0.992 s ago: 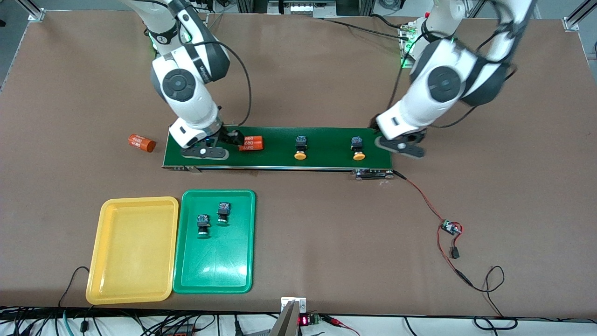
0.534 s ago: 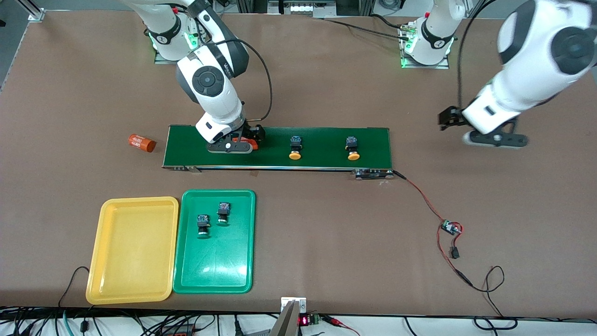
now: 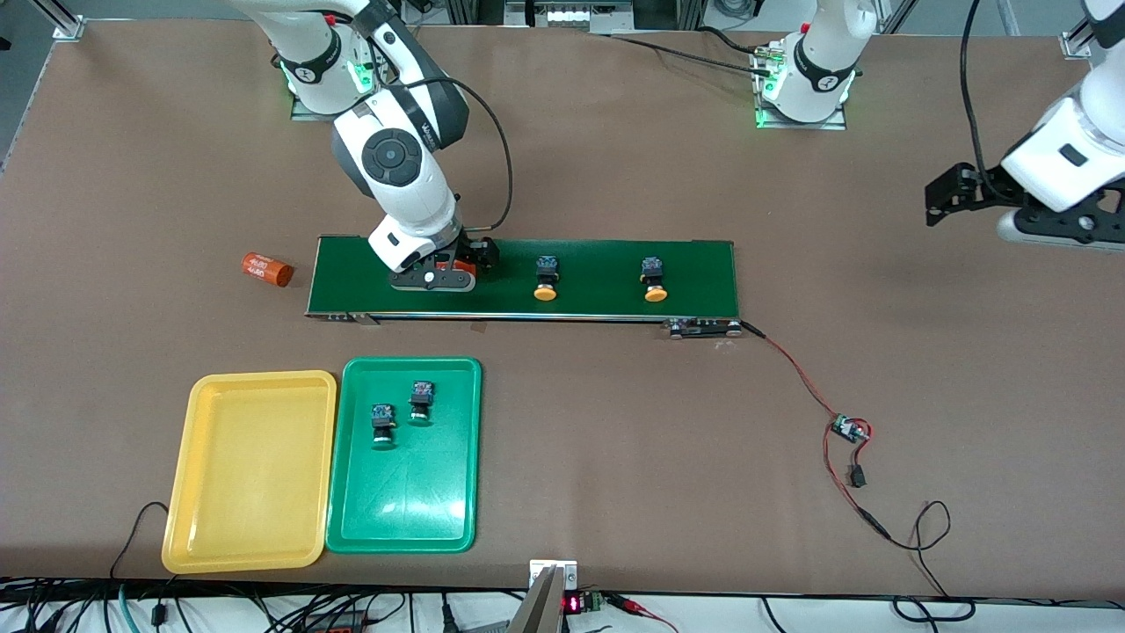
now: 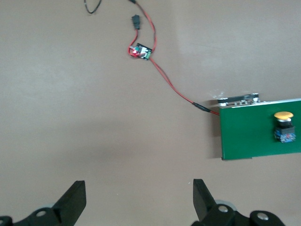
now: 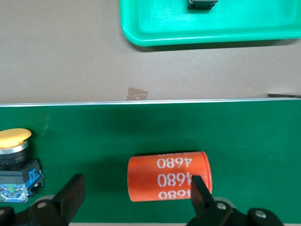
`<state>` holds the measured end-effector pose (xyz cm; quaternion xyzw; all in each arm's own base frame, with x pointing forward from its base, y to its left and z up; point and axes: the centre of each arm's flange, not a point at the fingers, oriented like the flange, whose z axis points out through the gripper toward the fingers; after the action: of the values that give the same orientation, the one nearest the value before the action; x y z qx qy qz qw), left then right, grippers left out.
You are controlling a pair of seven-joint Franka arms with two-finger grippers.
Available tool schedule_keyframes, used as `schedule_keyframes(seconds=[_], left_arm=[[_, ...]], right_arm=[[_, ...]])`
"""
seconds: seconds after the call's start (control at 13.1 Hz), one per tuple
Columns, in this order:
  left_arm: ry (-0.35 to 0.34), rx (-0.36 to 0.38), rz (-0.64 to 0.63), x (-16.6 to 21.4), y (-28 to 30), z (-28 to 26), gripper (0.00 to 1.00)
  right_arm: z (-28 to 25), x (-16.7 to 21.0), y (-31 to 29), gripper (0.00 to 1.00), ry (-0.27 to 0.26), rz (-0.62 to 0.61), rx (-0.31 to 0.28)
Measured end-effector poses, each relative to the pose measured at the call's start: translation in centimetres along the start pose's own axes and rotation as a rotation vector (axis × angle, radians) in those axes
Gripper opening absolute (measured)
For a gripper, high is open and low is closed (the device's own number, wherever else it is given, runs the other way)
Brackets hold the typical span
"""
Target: Sort buttons by color to trays
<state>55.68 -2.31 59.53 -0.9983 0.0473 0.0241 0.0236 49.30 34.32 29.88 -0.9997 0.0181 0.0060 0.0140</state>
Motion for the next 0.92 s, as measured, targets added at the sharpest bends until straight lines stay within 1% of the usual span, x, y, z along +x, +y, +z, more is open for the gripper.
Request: schedule_keyframes(seconds=[0.23, 0.53, 0.92], left_arm=[[0.005, 0.000, -0.020, 0.7, -1.7, 0.9, 1.00], [0.001, 0.000, -0.021, 0.6, -1.7, 0.8, 1.00], [0.010, 0.000, -0.011, 0.4, -1.2, 0.4, 1.00]], right_arm=[[0.0, 0.0, 0.0, 1.00, -0.001, 0.003, 0.000], [0.3, -0.1, 0.0, 1.00, -0.005, 0.018, -0.003], [2.0, -1.8, -2.2, 1.00, -0.029, 0.039, -0.013]])
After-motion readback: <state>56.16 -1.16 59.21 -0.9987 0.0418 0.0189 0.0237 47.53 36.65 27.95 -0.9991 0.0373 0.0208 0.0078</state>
